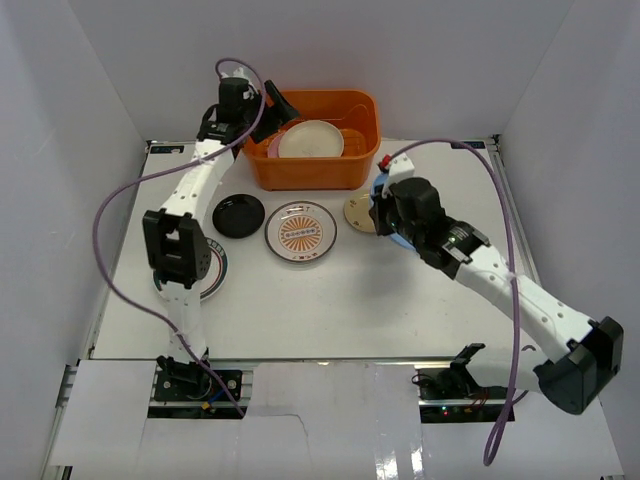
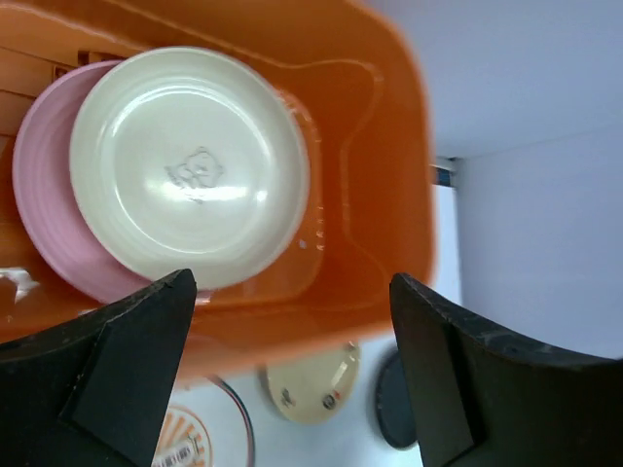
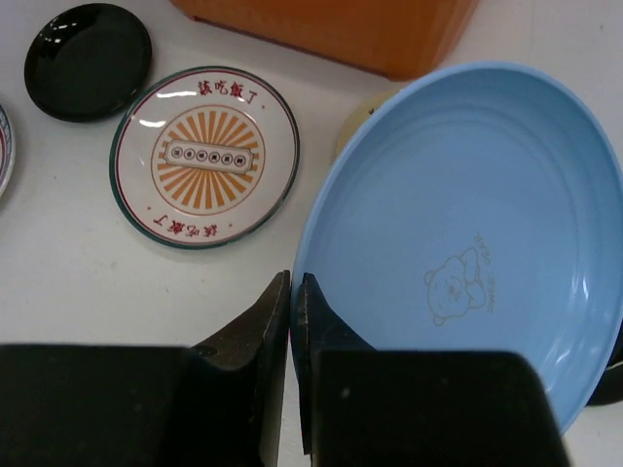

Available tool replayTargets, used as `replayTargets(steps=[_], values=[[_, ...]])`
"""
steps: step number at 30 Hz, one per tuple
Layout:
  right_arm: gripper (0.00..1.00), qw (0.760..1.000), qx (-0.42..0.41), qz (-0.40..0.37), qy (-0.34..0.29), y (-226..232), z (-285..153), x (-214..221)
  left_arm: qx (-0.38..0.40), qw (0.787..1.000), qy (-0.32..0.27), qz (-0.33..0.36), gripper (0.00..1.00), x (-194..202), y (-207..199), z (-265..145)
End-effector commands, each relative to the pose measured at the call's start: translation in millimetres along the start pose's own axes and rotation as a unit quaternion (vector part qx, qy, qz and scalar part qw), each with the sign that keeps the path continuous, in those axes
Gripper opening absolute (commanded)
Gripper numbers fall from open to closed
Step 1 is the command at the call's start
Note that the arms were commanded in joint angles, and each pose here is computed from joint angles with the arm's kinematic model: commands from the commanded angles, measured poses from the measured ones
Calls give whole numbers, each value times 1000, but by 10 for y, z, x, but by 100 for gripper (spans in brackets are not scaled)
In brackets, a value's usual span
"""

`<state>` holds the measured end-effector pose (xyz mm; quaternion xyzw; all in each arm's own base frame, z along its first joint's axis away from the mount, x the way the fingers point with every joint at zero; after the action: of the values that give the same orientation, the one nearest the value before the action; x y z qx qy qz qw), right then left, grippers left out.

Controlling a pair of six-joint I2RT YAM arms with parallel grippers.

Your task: Place the plates into the plastic bin on the countertop

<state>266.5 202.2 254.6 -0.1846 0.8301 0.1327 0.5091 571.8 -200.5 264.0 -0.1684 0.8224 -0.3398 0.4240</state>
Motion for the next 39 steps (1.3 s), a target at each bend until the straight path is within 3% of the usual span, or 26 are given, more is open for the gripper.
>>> replayTargets(steps=[1, 4, 5, 8, 9, 11, 12, 16, 17, 19, 23, 29, 31, 32, 34, 36, 39], values=[[8, 994, -18, -49, -98, 142, 146, -814, 100, 989, -102, 50, 92, -516, -856, -1246], [8, 986, -37, -85, -140, 288, 392, -1231, 93, 985, -130, 60, 94, -285, -698, -1822], [8, 984, -38, -110, -138, 335, 606, -1260, 102, 978, -165, 78, 95, -310, -782, -2257], [8, 971, -58, -135, -187, 491, 767, -1714, 22, 983, -162, 78, 97, 94, -184, -2440], [8, 969, -61, -158, -181, 552, 1048, -1674, 29, 979, -186, 80, 97, 129, -191, -2746], [8, 956, -68, -172, -228, 657, 1153, -2048, -16, 983, -168, 75, 98, 454, 204, -2785], [8, 957, -70, -188, -207, 718, 1522, -1906, -19, 984, -163, 75, 98, 552, 280, -2851], [8, 940, -68, -252, -220, 863, 2135, -2024, -33, 985, -152, 73, 98, 931, 572, -3121], [8, 939, -70, -265, -209, 899, 2417, -1852, -49, 987, -137, 73, 98, 1040, 679, -3113], [8, 923, -63, -289, -248, 941, 2539, -1970, -75, 986, -126, 83, 98, 1129, 780, -3135], [8, 913, -31, -314, -259, 910, 2921, -1830, -108, 982, -119, 99, 98, 1163, 867, -3181], [8, 916, -18, -309, -253, 799, 3258, -1583, -133, 979, -112, 105, 98, 1197, 961, -3139], [16, 922, -11, -299, -247, 758, 3281, -1493, -135, 980, -103, 102, 98, 1250, 999, -3116], [32, 924, -11, -292, -246, 752, 3272, -1476, -133, 981, -103, 101, 98, 1260, 1000, -3122], [47, 928, -12, -289, -235, 726, 3263, -1388, -137, 981, -98, 95, 98, 1317, 1054, -3118], [57, 931, -10, -278, -237, 719, 3205, -1407, -141, 982, -93, 91, 98, 1364, 1095, -3117], [58, 935, -10, -255, -245, 700, 3015, -1514, -138, 984, -83, 76, 98, 1415, 1104, -3089]])
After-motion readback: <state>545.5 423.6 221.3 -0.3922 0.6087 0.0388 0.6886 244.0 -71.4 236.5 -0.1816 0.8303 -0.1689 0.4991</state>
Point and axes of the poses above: each gripper's point midway between its finger pads, its own z axis out along the fingers, its own y axis along the line the jaws close on, x = y × z, the point moved 3 cm from there along -z, back along the fingers, and after that the axes turned 4 degrees about -z, right-handed, at the moved point
